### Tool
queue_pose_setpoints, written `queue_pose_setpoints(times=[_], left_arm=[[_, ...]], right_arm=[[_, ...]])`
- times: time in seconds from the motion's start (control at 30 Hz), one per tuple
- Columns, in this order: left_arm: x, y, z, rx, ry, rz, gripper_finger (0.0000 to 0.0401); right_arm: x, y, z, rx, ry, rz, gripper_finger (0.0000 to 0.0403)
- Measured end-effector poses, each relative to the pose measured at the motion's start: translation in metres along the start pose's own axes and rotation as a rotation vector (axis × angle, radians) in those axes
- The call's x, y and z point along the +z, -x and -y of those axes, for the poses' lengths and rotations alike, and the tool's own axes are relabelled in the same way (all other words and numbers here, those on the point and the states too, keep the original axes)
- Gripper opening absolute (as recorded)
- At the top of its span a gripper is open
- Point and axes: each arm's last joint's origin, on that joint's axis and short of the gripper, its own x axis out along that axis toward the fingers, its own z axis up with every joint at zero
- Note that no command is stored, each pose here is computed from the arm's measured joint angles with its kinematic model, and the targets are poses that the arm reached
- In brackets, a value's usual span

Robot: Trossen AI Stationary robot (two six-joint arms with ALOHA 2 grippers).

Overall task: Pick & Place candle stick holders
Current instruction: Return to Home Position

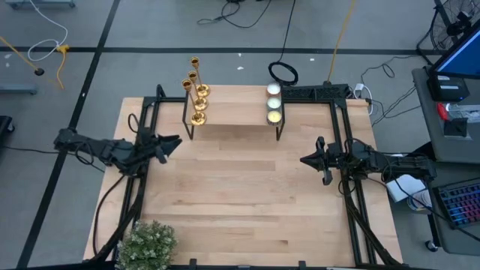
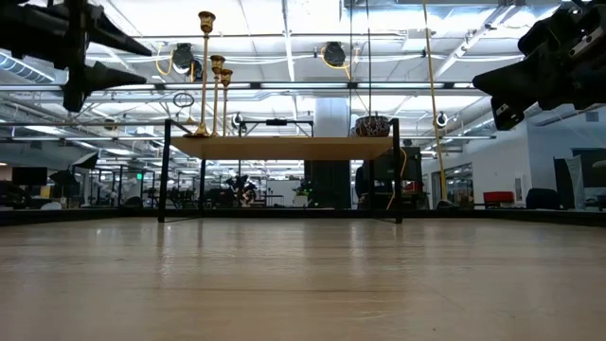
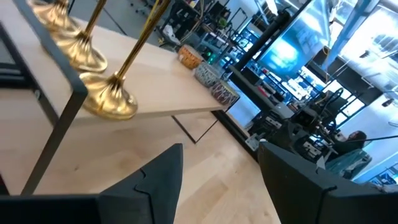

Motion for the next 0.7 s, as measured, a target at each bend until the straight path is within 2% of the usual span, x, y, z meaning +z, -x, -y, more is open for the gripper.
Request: queue_pose_setpoints(times=[0.7], left_arm=[[-0.0074,-0.0005,-0.0064,0.02,-0.015,-0.032,0.0213]], right_arm=[[0.0,0.0,0.0,0.0,-0.005,0.0,0.0006]])
